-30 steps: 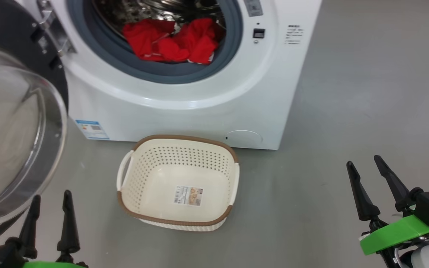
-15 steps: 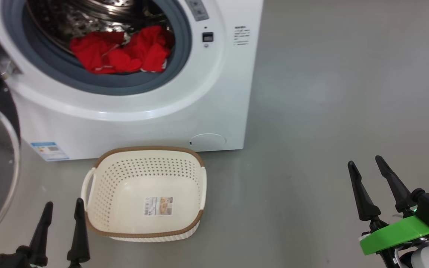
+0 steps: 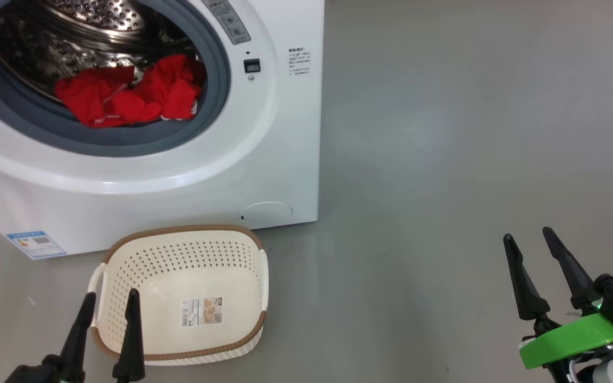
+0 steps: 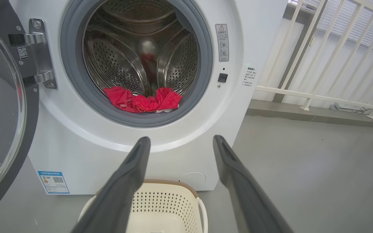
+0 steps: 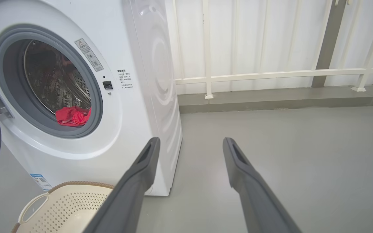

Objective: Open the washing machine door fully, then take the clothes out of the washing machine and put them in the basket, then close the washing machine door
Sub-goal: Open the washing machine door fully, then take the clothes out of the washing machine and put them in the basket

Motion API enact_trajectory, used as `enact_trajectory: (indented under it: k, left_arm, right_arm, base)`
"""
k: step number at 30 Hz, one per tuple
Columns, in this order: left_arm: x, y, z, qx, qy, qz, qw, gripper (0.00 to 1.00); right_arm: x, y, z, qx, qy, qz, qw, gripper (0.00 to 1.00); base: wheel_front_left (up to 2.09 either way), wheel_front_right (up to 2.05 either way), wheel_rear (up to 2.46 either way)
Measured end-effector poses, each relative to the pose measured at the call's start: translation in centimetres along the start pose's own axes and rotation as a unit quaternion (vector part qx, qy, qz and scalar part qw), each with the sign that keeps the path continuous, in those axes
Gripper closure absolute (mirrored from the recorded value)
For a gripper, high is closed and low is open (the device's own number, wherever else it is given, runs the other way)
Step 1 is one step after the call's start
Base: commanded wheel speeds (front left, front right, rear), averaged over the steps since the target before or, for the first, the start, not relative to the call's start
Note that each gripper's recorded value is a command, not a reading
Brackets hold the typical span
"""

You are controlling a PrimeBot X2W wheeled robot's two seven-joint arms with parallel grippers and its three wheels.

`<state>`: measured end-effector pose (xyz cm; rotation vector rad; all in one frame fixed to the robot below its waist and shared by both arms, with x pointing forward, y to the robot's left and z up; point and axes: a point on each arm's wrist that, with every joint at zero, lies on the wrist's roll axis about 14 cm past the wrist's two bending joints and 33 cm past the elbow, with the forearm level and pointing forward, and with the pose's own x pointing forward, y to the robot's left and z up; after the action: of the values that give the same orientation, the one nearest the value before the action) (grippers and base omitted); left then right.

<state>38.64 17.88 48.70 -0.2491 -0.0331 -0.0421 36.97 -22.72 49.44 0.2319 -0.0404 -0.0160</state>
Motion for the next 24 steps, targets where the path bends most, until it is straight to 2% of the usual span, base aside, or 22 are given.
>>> enact_trajectory:
  k: [24]
  left_arm:
    - [0.03,0.15,0.20,0.008,-0.003,0.001,1.000,0.00]
  right_arm:
    - [-0.06,-0.32,-0.34,0.001,0.004,-0.006,1.000,0.00]
  base:
    - [0.00,0.00,0.00]
